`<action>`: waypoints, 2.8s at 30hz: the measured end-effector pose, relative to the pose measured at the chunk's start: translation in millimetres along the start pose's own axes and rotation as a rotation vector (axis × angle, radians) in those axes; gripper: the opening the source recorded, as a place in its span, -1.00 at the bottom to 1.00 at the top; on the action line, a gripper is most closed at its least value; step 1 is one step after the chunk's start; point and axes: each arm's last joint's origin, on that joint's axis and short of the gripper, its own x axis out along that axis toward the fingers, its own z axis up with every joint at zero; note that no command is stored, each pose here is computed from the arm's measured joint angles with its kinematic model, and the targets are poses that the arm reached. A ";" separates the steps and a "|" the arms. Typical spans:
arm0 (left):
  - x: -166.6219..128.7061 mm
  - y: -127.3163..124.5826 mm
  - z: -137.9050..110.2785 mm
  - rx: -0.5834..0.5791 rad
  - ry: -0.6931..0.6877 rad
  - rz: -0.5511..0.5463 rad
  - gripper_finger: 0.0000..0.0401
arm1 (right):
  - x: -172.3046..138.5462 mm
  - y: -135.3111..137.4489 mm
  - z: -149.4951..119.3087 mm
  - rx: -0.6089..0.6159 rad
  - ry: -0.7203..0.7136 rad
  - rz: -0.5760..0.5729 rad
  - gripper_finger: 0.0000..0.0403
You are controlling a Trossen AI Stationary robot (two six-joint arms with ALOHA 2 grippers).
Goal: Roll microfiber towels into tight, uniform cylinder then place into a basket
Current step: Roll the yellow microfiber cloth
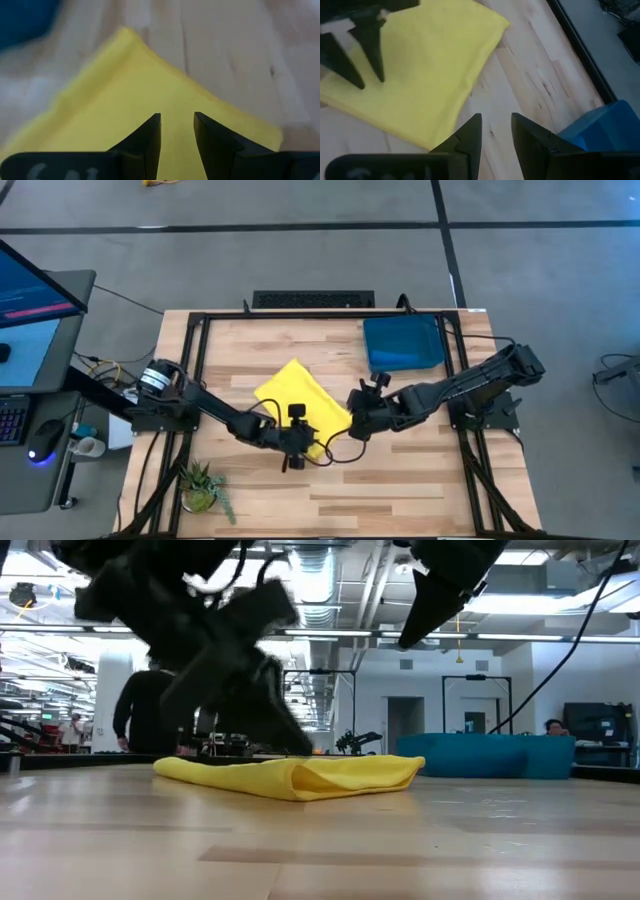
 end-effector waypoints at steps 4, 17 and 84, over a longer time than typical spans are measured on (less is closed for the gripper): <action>12.0 -5.8 -10.4 0.002 0.041 -0.018 -0.45 | 3.2 -4.8 0.8 0.007 0.013 -0.014 -0.37; 7.8 -24.1 -20.3 0.119 0.165 -0.364 -0.45 | 14.4 -21.4 6.2 0.065 0.032 -0.052 -0.37; -98.7 -85.5 -52.0 0.467 0.415 0.053 -0.45 | 23.7 103.8 4.9 -0.484 -0.324 0.330 -0.37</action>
